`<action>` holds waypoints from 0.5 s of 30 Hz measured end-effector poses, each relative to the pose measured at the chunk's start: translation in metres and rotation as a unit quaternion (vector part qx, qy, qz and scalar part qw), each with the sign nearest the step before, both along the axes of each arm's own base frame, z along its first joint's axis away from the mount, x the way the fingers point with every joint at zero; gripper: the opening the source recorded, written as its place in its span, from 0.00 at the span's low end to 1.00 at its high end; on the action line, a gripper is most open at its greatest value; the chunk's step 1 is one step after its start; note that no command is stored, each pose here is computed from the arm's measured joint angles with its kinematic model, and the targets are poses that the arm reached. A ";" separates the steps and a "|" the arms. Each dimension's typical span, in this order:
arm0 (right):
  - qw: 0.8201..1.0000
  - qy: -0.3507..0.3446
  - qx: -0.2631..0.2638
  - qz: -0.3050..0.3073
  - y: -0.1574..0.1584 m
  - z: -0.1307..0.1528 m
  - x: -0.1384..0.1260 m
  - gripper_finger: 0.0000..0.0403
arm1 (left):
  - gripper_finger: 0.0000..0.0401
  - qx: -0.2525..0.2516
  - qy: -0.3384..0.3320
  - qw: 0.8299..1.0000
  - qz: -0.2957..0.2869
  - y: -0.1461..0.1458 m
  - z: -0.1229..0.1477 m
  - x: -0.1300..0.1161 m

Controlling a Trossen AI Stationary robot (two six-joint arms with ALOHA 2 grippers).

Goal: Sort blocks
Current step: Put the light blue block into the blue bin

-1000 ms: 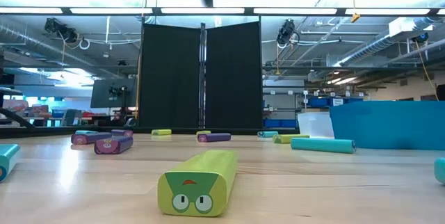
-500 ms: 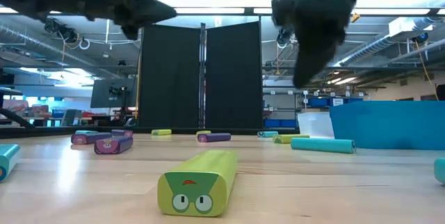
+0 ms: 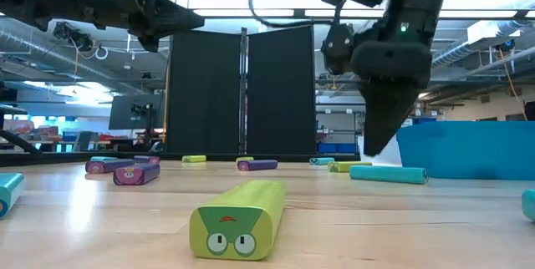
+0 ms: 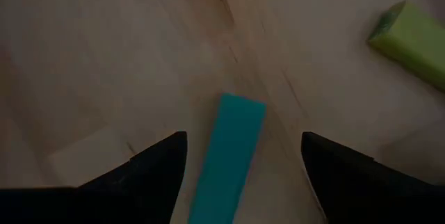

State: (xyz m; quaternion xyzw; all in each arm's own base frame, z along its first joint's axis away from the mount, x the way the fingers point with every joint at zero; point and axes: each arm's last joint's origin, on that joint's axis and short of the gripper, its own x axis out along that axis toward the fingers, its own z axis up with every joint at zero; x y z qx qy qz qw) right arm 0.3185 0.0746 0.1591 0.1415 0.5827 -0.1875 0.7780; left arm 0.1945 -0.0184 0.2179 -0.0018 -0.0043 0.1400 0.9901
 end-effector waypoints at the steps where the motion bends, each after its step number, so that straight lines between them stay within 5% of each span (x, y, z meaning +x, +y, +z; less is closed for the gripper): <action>1: 1.000 0.004 -0.001 -0.002 0.000 -0.003 0.001 0.73 | 0.02 0.001 0.000 1.000 0.000 0.000 0.000 0.000; 10: 0.999 0.045 -0.013 -0.003 0.002 -0.032 0.006 0.70 | 0.02 0.008 0.003 1.000 0.003 0.000 0.000 0.000; 15: 0.999 0.040 -0.007 -0.001 0.002 -0.031 0.006 0.57 | 0.02 0.010 0.004 1.000 0.003 0.000 0.000 0.000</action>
